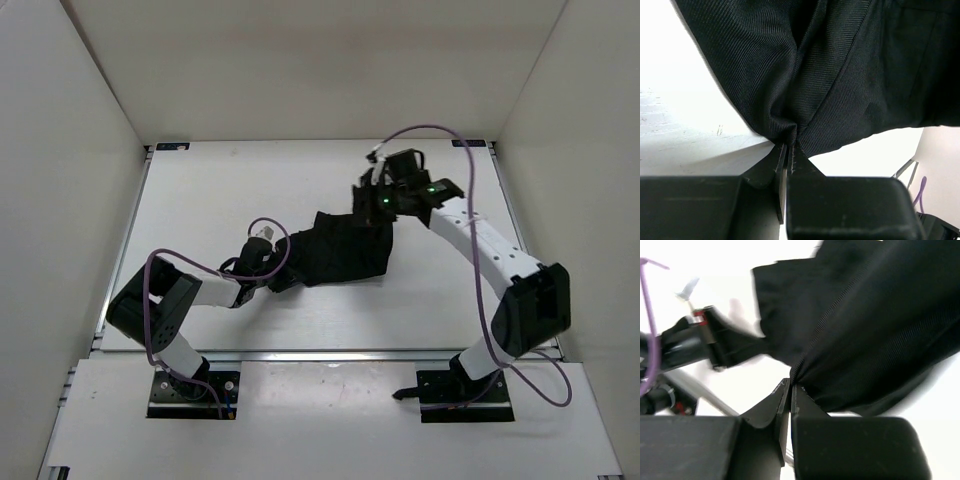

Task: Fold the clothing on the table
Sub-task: Fold the skirt

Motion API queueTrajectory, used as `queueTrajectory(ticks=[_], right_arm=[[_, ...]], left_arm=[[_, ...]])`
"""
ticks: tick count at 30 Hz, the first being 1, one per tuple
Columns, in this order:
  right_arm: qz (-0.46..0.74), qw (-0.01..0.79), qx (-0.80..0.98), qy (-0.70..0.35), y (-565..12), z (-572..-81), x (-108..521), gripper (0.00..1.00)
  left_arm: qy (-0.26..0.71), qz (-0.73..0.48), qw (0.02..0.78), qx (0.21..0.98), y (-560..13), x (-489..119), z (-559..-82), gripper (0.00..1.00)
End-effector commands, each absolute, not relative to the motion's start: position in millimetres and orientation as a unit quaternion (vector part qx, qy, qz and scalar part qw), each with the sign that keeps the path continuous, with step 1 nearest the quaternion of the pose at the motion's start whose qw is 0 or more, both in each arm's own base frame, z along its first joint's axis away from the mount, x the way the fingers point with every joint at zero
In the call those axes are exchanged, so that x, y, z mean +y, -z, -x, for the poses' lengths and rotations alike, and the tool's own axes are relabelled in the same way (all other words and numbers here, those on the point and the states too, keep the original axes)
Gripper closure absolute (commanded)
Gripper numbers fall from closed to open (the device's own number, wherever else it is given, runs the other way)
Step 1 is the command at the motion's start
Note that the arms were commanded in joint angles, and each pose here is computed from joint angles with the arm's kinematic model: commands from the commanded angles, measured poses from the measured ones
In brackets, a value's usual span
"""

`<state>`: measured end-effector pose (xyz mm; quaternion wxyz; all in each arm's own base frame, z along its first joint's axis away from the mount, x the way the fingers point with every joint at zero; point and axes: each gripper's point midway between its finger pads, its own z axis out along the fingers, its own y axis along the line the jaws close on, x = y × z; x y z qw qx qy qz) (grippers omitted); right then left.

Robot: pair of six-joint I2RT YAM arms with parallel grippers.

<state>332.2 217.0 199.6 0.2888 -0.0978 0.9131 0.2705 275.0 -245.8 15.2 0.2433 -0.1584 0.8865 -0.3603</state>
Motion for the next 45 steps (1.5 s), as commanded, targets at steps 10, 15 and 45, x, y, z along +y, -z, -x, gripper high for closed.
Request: queueTrajectory(ticks=[10,15,45], right_arm=[[0.188,0.195,0.894,-0.358,-138.4,-306.6,354.6,1.0],[0.206,0.162,0.89,-0.373,-116.5,-296.8,374.7,1.0],[0.094,0.304,0.806,-0.499,-181.3,-293.1,236.7,1.0]], left_arm=[[0.356,0.167,0.252,0.884,-11.1,-230.9,-267.4,1.0],[0.361,0.166,0.255,0.882,-12.5,-226.2,-263.8,1.0],[0.423,0.16,0.362,0.815,-138.6,-198.7,-282.5,0.48]])
